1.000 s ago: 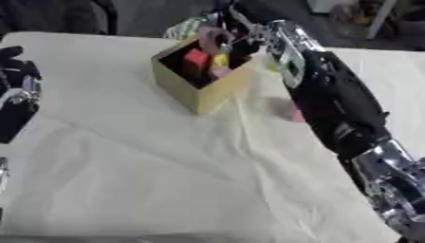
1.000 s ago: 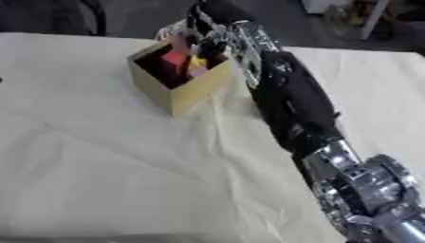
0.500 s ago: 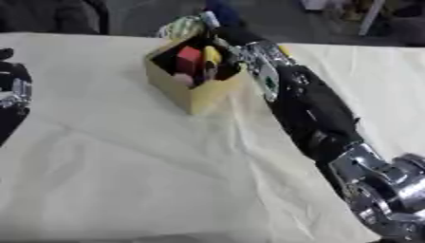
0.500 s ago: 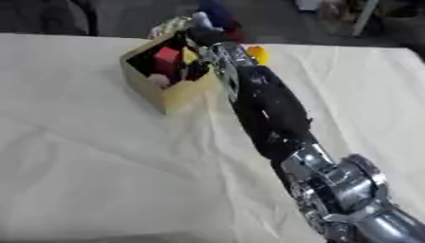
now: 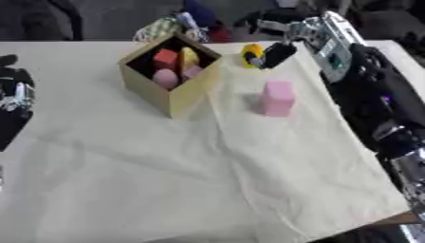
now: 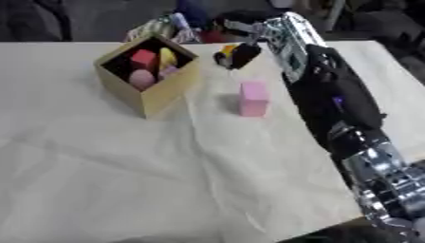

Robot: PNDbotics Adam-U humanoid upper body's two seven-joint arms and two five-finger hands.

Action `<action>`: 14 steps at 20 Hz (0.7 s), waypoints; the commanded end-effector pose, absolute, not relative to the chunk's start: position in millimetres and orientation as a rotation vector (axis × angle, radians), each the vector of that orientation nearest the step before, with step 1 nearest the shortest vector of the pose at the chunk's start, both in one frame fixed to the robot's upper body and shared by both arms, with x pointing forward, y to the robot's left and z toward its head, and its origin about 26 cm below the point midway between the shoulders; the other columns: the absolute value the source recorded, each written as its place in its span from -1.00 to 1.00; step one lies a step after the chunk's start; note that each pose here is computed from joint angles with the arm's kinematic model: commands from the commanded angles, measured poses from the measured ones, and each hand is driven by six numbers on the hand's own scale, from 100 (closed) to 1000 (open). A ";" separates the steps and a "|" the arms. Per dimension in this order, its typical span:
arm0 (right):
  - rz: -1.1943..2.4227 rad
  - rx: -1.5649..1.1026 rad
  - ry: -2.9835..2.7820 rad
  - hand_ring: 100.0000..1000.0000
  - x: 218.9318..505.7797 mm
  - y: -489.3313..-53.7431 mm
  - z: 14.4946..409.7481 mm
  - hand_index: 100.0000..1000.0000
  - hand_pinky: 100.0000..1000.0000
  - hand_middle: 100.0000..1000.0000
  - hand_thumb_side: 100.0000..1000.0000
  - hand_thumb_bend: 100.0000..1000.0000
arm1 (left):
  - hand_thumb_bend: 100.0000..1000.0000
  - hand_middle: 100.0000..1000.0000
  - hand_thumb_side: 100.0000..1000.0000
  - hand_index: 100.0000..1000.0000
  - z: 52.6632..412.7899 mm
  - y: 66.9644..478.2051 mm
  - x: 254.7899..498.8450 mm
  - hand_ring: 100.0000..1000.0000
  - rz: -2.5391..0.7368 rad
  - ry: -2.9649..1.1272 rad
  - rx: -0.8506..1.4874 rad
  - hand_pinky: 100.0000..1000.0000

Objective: Pick up objects on the table and place them in the box.

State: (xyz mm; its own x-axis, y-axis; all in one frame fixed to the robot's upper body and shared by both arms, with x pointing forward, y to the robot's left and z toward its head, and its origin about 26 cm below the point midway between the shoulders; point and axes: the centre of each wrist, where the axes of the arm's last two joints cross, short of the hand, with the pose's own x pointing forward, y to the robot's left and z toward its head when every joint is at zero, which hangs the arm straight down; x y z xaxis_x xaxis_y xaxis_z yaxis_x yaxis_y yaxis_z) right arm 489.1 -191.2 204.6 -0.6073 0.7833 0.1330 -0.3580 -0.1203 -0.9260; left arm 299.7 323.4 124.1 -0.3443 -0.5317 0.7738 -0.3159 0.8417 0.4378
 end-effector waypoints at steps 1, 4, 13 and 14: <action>1.848 -0.519 -1.248 0.93 487.5 -214.6 211.9 1.00 0.80 1.00 -0.27 -1.00 | -0.96 0.08 -0.04 0.60 134.6 329.7 298.0 0.08 -0.276 -1.977 0.666 0.21; 1.827 -0.523 -1.153 0.98 489.5 -224.6 192.9 1.00 0.82 1.00 -0.10 -1.00 | -0.95 0.08 -0.03 0.60 133.5 328.5 298.1 0.08 -0.282 -1.975 0.657 0.21; 1.843 -0.552 -1.003 1.00 494.7 -224.4 155.9 1.00 0.81 1.00 -0.01 -1.00 | -0.96 0.08 -0.03 0.60 131.5 327.3 298.1 0.08 -0.291 -1.971 0.645 0.20; 1.840 -0.561 -0.999 1.00 495.0 -224.4 153.4 1.00 0.81 1.00 -0.02 -1.00 | -0.96 0.08 -0.03 0.60 131.5 327.3 298.1 0.08 -0.291 -1.971 0.645 0.20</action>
